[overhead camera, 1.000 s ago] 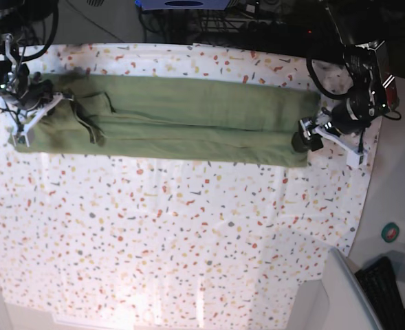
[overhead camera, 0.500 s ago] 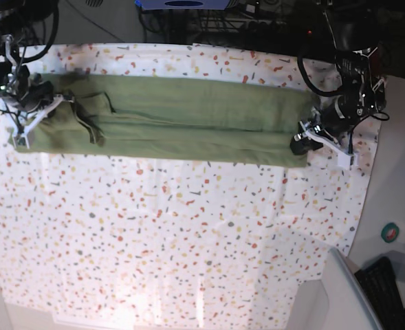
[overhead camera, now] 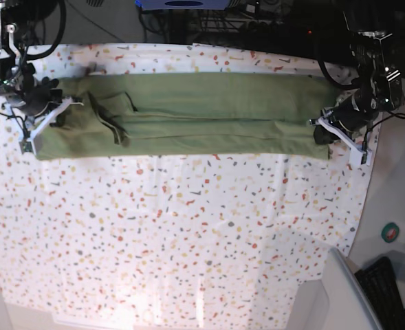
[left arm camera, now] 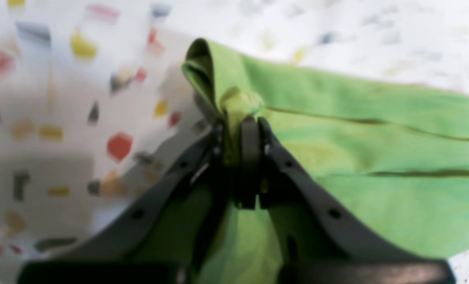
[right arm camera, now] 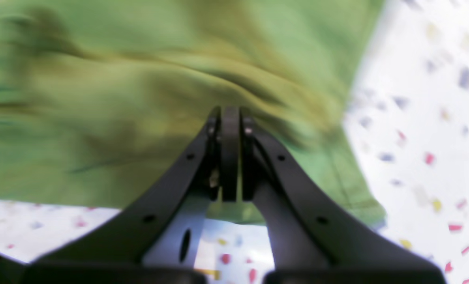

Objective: Layout the t-shirt on the table in an organized manner, then fold the t-shirt properly
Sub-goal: 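Fold the strip end with the left gripper toward the right gripper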

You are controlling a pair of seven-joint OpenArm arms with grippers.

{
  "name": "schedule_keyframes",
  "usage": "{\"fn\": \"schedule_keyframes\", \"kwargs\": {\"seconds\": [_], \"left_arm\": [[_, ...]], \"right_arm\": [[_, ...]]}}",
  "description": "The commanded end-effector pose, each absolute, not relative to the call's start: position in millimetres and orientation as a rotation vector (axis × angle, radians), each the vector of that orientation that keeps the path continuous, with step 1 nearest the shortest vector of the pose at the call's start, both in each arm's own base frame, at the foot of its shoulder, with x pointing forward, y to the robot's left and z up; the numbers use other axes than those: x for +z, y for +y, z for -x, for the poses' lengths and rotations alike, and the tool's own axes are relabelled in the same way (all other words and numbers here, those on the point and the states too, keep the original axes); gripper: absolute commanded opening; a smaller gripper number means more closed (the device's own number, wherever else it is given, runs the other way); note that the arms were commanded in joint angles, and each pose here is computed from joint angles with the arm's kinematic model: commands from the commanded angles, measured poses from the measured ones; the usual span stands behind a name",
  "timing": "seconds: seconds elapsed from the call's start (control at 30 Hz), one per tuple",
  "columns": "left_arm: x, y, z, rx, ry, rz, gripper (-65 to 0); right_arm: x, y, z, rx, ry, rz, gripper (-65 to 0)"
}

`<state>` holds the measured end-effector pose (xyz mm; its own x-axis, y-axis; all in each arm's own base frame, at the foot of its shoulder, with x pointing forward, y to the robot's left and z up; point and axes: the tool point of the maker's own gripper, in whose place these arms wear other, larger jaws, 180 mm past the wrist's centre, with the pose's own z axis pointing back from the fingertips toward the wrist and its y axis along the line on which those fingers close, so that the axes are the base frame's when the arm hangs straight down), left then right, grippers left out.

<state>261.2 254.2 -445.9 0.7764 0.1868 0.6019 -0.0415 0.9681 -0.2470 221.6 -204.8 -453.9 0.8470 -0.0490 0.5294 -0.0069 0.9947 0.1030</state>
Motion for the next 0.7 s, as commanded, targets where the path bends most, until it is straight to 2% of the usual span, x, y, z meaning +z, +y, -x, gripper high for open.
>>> {"fn": "schedule_keyframes", "kwargs": {"seconds": [0.0,0.2,0.37,0.67], "left_arm": [[-428.7,254.0,-268.7,0.112,-0.731,0.222,-65.0],[-414.1,199.5,-258.0,0.084,-0.737,0.232,-65.0],[-416.7,126.4,-248.3,0.023,-0.689,0.325,-65.0],[-413.9,34.2,-244.7,0.001,-0.649,0.478,-65.0]], "right_arm": [[-439.8,-211.0,-232.4,-0.007,-0.612,-0.084,-65.0],[-433.3,-202.4,-237.2,-0.010,-0.638,-0.099,-65.0],[-434.3,-203.5,-237.1,-0.012,-0.636,-0.096,-65.0],[-434.6,-206.4,-236.8,-0.012,-0.634,-0.090,-65.0]]}}
